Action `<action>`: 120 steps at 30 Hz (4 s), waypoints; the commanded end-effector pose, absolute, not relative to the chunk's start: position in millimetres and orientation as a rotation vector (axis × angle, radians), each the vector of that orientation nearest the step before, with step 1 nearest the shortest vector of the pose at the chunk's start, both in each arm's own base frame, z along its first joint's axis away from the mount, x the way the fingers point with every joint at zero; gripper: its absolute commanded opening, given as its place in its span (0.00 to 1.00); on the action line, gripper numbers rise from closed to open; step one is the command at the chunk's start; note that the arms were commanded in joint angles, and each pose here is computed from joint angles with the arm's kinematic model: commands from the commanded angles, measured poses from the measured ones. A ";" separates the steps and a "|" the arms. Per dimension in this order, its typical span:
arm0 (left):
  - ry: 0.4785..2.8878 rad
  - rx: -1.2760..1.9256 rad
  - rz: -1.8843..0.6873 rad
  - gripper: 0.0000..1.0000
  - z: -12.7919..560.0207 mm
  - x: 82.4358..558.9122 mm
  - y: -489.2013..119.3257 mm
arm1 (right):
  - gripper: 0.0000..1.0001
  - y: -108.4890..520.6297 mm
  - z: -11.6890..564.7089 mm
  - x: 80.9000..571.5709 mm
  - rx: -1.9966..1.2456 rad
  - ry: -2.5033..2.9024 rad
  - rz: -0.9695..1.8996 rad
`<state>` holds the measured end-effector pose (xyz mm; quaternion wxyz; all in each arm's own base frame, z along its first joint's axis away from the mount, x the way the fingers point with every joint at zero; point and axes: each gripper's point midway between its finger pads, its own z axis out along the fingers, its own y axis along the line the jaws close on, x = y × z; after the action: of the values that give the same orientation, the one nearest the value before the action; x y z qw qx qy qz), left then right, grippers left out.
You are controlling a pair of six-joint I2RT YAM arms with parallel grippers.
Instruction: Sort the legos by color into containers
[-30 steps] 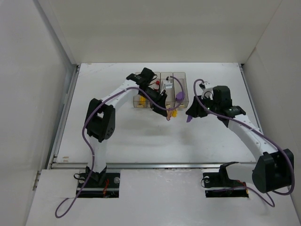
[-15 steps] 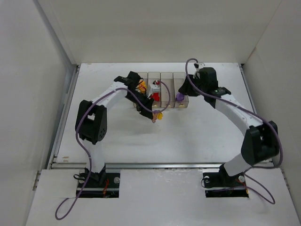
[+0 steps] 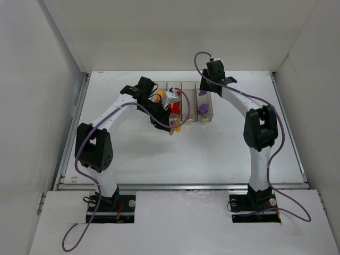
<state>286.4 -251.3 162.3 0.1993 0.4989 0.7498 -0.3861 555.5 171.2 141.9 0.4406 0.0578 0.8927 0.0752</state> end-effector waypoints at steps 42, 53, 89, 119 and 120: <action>1.915 1.263 -1.216 0.00 233.6 303.5 -286.9 | 0.88 298.8 246.7 326.5 -0.791 1.920 1.294; 1.907 1.272 -1.187 0.00 235.5 303.9 -288.4 | 0.77 303.0 247.5 325.6 -0.794 1.922 1.306; 1.155 1.604 -0.532 0.00 333.8 331.1 -297.2 | 1.00 279.3 333.0 344.9 -0.480 1.752 1.865; 1.287 1.338 -0.729 0.00 365.2 345.7 -293.2 | 0.75 264.7 365.5 301.7 -0.499 1.404 2.079; 1.295 1.332 -0.754 0.00 365.4 343.0 -294.2 | 0.73 264.5 366.8 302.7 -0.489 1.397 2.081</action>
<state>351.0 -291.8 322.7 0.5023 0.5773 0.5754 -0.2887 340.6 275.7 325.1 0.1626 -0.0475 0.6137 0.7712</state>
